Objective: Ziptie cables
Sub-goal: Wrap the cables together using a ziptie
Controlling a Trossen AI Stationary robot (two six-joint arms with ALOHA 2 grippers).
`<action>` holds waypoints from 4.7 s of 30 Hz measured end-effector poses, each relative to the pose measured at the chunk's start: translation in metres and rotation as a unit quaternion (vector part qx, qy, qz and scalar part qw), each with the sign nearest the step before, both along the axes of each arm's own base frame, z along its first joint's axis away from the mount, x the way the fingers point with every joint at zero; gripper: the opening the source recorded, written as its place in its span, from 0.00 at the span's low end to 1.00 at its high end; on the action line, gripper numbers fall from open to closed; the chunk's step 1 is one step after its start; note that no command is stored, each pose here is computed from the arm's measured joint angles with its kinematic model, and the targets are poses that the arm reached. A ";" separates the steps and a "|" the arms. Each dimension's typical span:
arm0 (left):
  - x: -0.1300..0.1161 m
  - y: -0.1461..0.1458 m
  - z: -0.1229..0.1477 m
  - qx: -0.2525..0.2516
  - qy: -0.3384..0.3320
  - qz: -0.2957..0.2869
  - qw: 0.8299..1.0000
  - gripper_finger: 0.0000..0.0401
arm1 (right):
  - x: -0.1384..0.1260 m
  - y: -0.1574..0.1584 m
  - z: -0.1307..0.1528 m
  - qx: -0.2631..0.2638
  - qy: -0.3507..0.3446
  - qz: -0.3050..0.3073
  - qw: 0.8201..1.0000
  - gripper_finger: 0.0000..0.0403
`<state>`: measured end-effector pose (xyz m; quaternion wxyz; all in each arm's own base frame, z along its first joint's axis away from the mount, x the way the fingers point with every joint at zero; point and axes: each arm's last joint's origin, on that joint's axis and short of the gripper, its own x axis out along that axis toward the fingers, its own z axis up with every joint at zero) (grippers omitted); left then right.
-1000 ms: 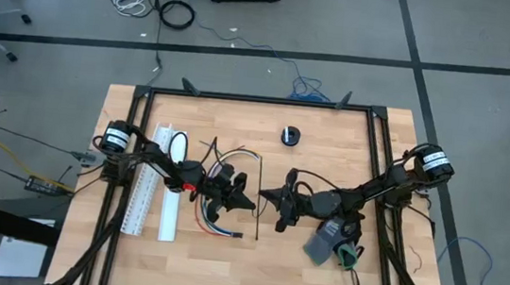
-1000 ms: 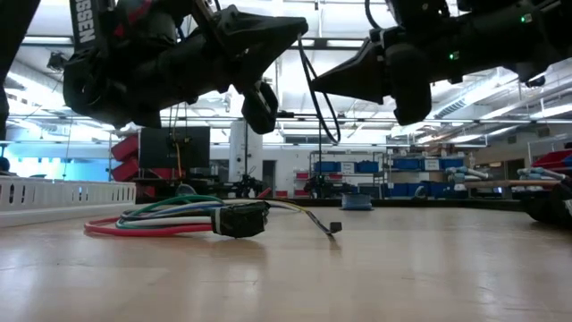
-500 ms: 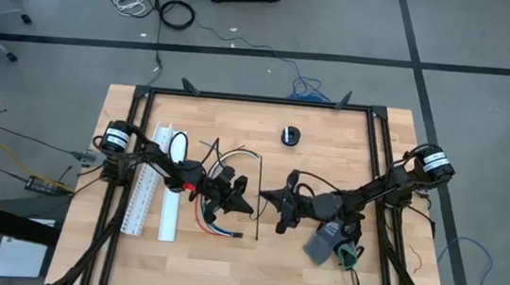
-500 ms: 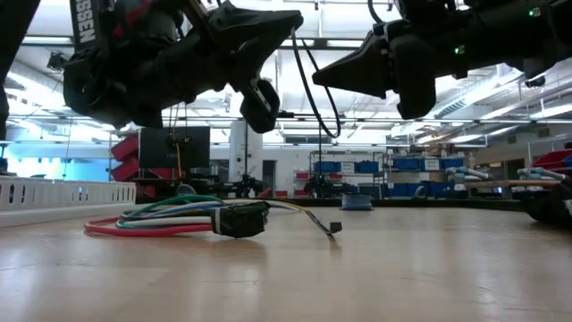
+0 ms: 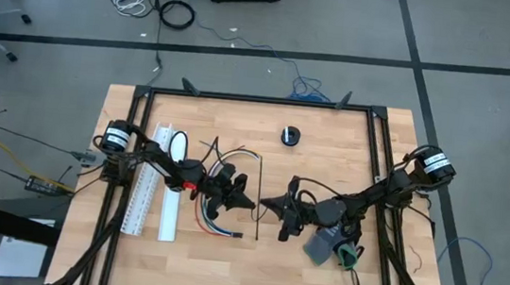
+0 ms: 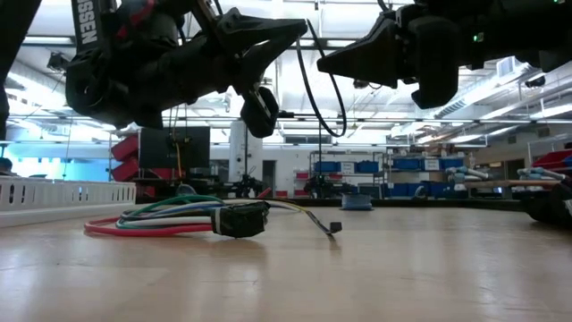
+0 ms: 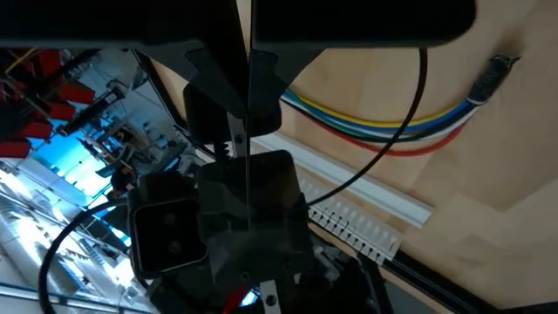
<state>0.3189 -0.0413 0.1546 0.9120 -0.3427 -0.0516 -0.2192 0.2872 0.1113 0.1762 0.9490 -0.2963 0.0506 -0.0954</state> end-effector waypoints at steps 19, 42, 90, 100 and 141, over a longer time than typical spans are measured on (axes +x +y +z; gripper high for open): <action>0.006 -0.004 0.008 0.008 -0.020 -0.031 0.999 0.00 | 0.004 -0.010 0.000 -0.004 0.002 -0.014 1.000 0.00; 0.008 0.002 0.004 -0.007 0.006 -0.012 1.000 0.00 | 0.001 -0.002 0.000 -0.009 0.003 -0.006 1.000 0.00; 0.004 0.003 0.002 -0.005 0.005 -0.013 1.000 0.00 | 0.002 -0.007 0.001 -0.019 0.002 -0.016 1.000 0.00; 0.004 0.004 0.003 -0.008 0.001 -0.005 1.000 0.00 | 0.002 -0.006 0.001 -0.019 0.002 -0.015 1.000 0.00; 0.004 0.003 0.002 -0.008 0.005 -0.006 1.000 0.00 | 0.002 -0.006 0.003 -0.022 -0.007 -0.019 1.000 0.00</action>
